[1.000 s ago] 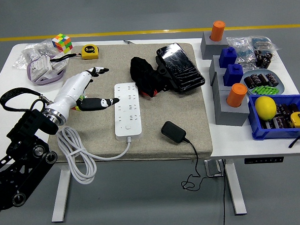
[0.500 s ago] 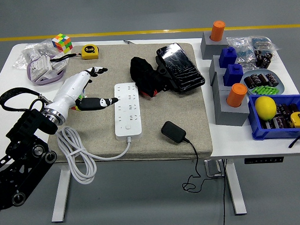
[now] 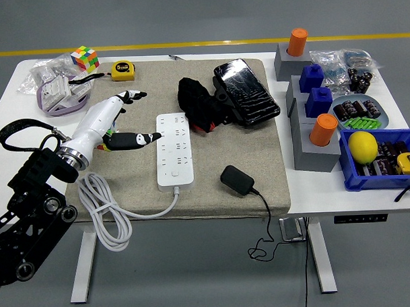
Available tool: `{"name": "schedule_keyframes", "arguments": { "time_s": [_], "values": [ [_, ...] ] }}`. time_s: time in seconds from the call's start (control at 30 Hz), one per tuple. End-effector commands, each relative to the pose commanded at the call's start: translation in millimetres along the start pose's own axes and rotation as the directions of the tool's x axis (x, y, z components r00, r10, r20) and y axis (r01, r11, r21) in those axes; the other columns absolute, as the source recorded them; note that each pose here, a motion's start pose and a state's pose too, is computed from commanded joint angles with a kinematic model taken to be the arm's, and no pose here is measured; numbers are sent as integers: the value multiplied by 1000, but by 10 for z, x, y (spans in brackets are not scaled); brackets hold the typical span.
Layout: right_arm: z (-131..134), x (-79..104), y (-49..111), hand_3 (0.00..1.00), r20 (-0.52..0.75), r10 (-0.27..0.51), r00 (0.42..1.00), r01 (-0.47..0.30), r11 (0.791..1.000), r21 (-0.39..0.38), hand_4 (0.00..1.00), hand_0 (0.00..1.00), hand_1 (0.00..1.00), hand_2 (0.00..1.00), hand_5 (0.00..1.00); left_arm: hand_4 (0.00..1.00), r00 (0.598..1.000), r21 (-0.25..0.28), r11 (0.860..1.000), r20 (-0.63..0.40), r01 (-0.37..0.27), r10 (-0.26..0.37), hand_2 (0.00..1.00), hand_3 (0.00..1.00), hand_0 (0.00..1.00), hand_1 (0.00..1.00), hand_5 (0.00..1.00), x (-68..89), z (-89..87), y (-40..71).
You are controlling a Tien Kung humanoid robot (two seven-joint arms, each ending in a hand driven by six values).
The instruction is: Pull the plug out and thorw away
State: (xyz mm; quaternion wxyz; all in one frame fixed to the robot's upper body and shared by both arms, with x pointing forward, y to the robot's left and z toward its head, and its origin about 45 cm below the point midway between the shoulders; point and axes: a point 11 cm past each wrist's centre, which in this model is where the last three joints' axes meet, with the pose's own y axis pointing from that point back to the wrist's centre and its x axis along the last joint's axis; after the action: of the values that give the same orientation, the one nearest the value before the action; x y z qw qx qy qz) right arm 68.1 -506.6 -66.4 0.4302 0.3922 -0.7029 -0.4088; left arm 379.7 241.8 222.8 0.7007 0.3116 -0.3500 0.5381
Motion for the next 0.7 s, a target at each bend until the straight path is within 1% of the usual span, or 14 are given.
{"name": "schedule_keyframes", "arguments": {
  "time_s": [0.7],
  "values": [
    [-10,0,0,566,7,1,1000,-1,1000,3,974,570,647,670,450,941,1000,-1,1000,2,3,-3,865,853,668,813,395,-7,12,-7]
  ]
}}
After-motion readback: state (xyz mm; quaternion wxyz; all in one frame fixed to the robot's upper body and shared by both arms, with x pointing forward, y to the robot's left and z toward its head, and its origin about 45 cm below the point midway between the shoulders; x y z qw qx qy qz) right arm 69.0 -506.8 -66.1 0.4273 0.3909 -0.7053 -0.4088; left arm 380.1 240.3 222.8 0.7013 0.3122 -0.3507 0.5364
